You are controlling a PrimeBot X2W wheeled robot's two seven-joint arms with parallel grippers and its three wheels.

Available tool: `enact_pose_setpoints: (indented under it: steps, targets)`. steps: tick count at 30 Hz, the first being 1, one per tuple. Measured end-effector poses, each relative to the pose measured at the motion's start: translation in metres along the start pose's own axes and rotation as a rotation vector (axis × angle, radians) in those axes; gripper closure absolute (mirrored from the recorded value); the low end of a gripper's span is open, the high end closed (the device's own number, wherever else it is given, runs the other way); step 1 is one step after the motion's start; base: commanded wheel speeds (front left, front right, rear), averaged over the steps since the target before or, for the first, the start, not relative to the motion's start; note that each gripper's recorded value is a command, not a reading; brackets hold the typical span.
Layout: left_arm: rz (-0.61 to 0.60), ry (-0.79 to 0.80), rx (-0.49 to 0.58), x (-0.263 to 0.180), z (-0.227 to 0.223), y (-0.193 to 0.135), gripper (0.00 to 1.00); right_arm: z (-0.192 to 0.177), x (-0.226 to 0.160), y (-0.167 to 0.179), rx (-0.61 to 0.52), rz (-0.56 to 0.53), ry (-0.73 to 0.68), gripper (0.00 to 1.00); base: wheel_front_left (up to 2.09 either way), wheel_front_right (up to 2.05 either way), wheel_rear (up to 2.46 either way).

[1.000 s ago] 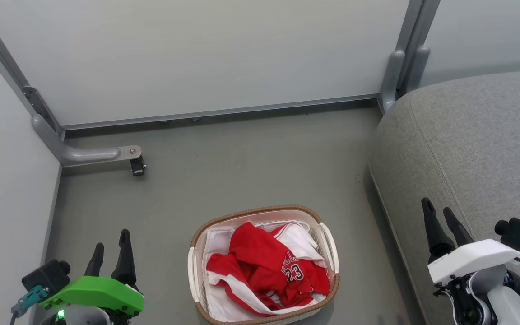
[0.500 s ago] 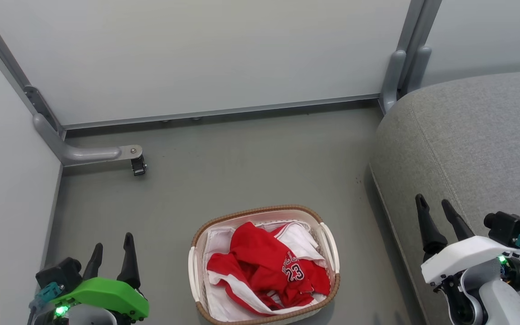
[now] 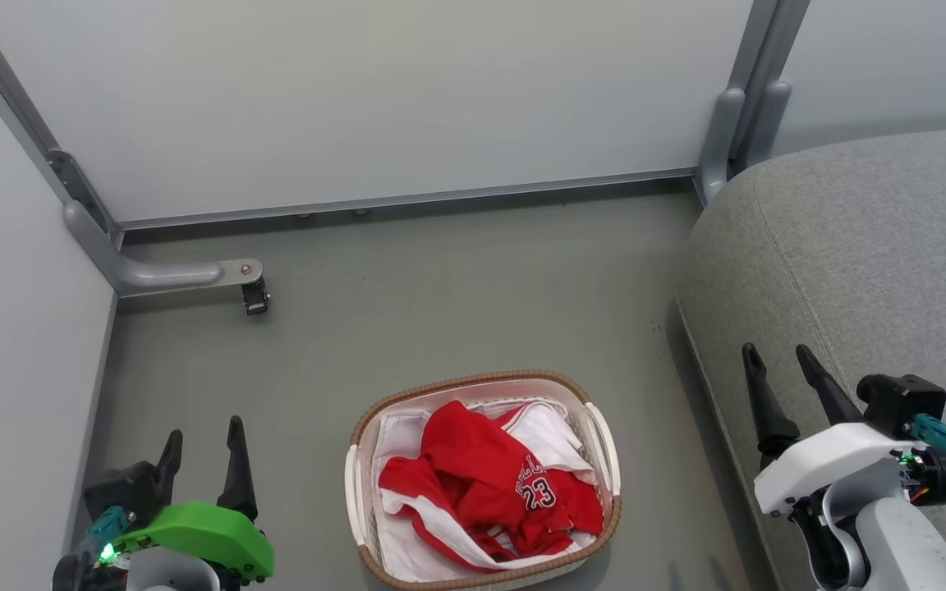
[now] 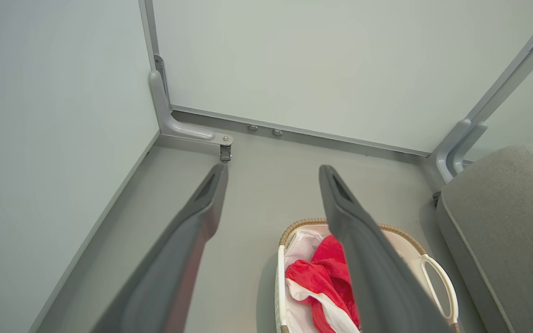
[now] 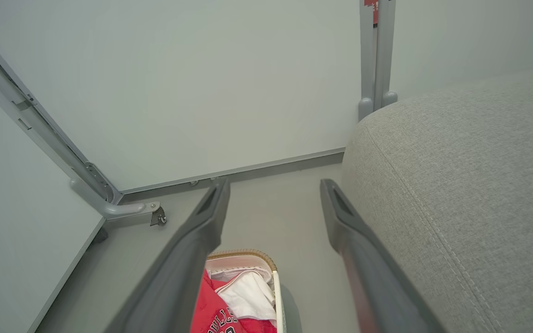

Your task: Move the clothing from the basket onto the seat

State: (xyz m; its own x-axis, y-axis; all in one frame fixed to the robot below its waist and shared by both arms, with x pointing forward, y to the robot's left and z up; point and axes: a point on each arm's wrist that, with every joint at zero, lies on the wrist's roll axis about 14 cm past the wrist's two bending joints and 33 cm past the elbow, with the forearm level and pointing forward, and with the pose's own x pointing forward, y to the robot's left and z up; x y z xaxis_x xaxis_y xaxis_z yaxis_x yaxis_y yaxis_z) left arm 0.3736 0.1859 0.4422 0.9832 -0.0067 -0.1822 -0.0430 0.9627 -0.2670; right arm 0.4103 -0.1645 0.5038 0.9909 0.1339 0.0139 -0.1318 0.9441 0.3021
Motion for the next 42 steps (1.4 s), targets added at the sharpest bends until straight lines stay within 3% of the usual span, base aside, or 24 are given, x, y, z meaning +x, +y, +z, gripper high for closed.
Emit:
enact_pose_setpoints:
  steps: [24, 42]
  targets:
    - [0.024, -0.043, 0.124, -0.007, 0.002, 0.003, 0.00, -0.028, -0.010, 0.002, -0.179, 0.016, 0.066, 0.00, 0.00, 0.00, 0.00]
    - [-0.008, -0.069, 0.242, -0.005, 0.003, -0.006, 0.00, -0.007, -0.004, 0.002, -0.311, 0.026, -0.013, 0.00, 0.00, 0.00, 0.00]
